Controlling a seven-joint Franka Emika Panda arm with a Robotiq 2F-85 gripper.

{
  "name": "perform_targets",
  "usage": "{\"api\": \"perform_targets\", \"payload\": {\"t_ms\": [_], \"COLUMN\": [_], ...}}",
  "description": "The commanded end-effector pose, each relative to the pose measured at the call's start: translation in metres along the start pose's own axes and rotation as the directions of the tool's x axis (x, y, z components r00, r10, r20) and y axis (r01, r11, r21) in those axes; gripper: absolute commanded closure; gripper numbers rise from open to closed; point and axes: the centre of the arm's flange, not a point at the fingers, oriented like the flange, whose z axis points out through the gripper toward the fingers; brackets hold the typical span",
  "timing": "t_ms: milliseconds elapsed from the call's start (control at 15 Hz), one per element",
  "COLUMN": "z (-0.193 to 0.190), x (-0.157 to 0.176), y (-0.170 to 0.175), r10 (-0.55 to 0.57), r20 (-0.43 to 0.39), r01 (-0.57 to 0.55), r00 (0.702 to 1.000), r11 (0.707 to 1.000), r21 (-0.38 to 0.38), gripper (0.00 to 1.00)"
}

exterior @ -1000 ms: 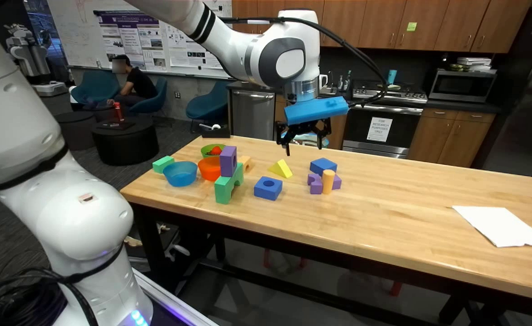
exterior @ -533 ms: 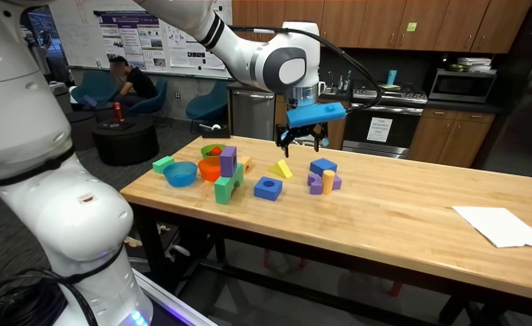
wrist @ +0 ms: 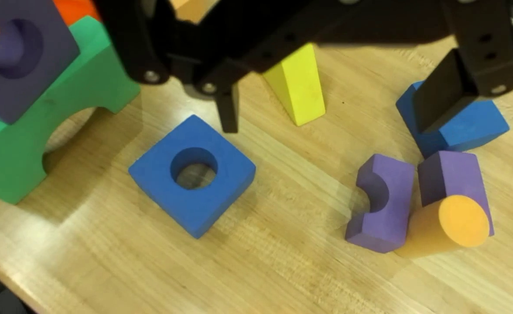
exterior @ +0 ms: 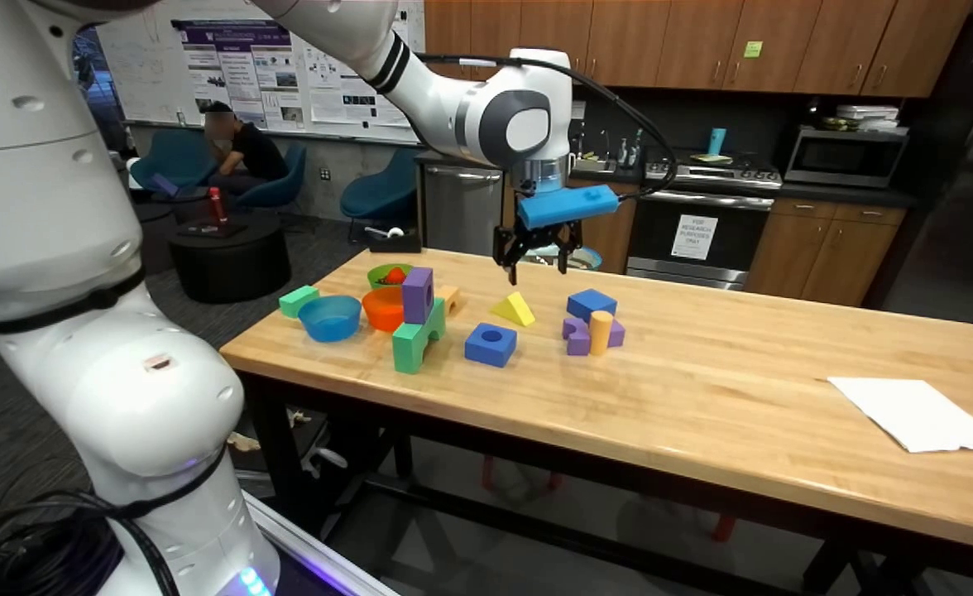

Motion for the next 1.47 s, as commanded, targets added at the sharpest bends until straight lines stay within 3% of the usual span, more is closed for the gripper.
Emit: {"api": "perform_targets", "payload": {"t_ms": [0, 600, 1133, 1200, 1267, 1400], "z": [0.001, 0.015, 0.03, 0.031, 0.034, 0.035], "x": [0.013, 0.048, 0.076, 0.077, 0.074, 0.077], "y": [0.008, 0.002, -0.018, -0.022, -0.022, -0.024], "r10": [-0.105, -0.324, -0.536, -0.532, -0.509, -0.523], "r20": [0.018, 0.067, 0.165, 0.18, 0.155, 0.162], "r01": [0.104, 0.312, 0.496, 0.492, 0.473, 0.485], "r00": [0.994, 0.944, 0.828, 0.828, 0.847, 0.837], "r11": [0.993, 0.939, 0.838, 0.842, 0.853, 0.846], "r21": [0.054, 0.144, 0.229, 0.222, 0.221, 0.223], "gripper": [0.0, 0.0, 0.0, 0.0, 0.0, 0.0]}}
